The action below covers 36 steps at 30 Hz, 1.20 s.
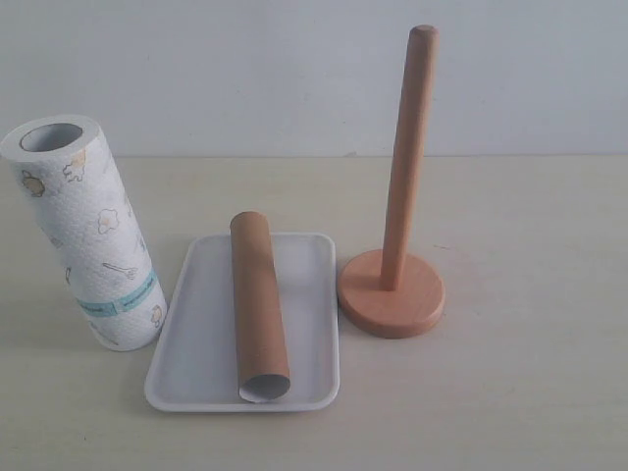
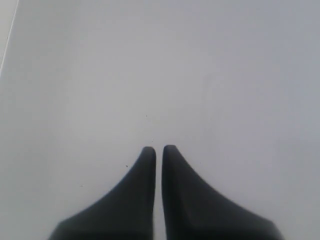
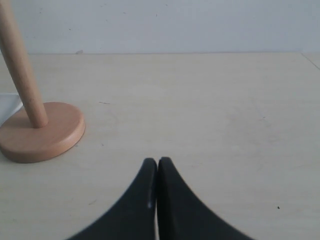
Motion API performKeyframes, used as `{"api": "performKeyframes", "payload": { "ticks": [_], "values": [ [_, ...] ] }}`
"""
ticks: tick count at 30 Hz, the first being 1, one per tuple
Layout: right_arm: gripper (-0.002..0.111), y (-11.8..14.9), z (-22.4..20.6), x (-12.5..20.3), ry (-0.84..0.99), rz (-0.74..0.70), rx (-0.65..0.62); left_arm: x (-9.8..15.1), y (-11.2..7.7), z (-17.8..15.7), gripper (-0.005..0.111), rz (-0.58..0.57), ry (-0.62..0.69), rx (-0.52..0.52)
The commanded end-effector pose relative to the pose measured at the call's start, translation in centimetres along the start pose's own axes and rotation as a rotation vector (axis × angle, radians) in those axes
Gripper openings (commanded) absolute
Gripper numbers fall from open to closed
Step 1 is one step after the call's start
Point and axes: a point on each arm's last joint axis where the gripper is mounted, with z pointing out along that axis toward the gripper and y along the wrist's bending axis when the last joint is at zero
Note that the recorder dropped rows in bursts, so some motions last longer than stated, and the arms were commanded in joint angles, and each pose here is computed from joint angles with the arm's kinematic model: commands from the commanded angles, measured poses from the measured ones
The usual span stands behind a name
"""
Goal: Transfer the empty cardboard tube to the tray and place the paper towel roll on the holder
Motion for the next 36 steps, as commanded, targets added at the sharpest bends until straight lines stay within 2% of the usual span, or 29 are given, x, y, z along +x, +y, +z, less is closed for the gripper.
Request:
{"api": "performKeyframes", "payload": {
  "ticks": [1,5,8,11,13,17,20,25,31,36],
  "values": [
    [0.000,-0.1,0.0,-0.1,-0.010,-0.012,0.007,2.5,0.2,1.8,0.004,-0.064,0.064,-0.009],
    [0.000,-0.1,0.0,-0.1,-0.010,-0.012,0.007,5.9,0.4,3.4,0.004,-0.074,0.114,-0.017],
    [0.000,-0.1,0.0,-0.1,-0.016,-0.012,0.008,8.7,0.5,4.2,0.004,-0.221,0.185,-0.038],
    [0.000,-0.1,0.0,-0.2,-0.025,-0.012,0.010,11.8,0.5,4.3,0.004,-0.203,0.303,-0.033],
    [0.000,-0.1,0.0,-0.2,-0.025,-0.012,0.010,13.5,0.5,4.1,0.004,-0.248,0.325,-0.040],
    [0.000,-0.1,0.0,-0.2,-0.025,-0.012,0.010,16.6,0.7,3.3,0.004,-0.249,0.429,-0.057],
    [0.000,-0.1,0.0,-0.2,-0.025,-0.012,0.010,18.7,0.6,2.8,0.004,-0.207,0.540,-0.037],
    [0.000,-0.1,0.0,-0.2,-0.025,-0.012,0.010,21.7,-0.3,2.3,0.004,-0.149,0.645,0.081],
    [0.000,-0.1,0.0,-0.2,-0.025,-0.012,0.010,24.3,0.0,1.2,0.004,-0.105,0.729,0.076],
    [0.000,-0.1,0.0,-0.2,-0.025,-0.012,0.010,25.9,-0.2,0.6,0.004,-0.063,0.822,0.122]
  ]
}}
